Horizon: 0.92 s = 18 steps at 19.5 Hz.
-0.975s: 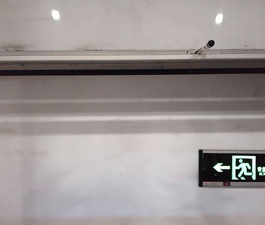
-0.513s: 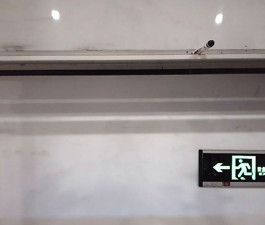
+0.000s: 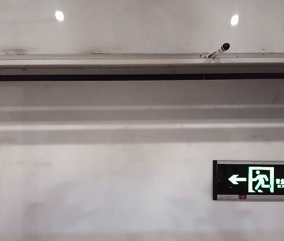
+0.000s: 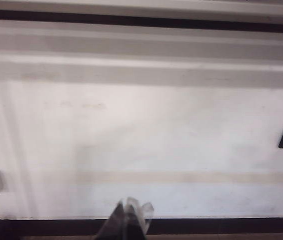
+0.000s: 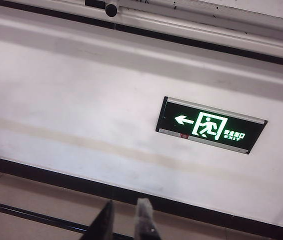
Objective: Take a marker from the whiteboard tray, write "Hi!" on the whiteboard, and then put the marker back vertically into the whiteboard tray.
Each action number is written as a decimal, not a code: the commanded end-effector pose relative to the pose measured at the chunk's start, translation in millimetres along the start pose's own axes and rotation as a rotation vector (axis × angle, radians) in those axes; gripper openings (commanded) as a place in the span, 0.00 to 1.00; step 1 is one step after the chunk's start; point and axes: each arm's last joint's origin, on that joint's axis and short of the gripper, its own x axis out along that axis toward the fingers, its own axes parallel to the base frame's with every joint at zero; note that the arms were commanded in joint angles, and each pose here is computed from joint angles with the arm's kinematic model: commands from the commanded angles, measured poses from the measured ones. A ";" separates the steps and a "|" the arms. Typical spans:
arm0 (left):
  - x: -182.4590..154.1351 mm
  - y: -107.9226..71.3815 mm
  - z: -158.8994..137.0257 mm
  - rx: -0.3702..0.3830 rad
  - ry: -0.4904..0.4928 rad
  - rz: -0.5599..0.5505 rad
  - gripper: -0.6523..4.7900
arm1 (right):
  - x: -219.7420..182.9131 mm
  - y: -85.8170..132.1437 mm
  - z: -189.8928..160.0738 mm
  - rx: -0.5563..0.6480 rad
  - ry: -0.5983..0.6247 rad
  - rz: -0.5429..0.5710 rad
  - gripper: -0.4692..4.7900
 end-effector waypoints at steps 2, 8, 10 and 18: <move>-0.1 0.1 1.6 -0.004 -0.014 0.001 0.11 | 4.3 -2.3 -2.0 0.012 -0.030 -0.089 0.21; -0.1 0.1 1.6 -0.004 -0.014 0.001 0.11 | 37.7 -8.4 -49.4 0.047 -0.136 -0.232 0.21; -0.1 0.1 1.5 -0.004 -0.014 0.001 0.11 | 43.1 -7.5 -65.6 0.045 -0.158 -0.187 0.21; -0.1 0.1 1.1 -0.003 -0.010 0.001 0.11 | 47.0 -7.1 -75.2 0.099 -0.170 -0.184 0.21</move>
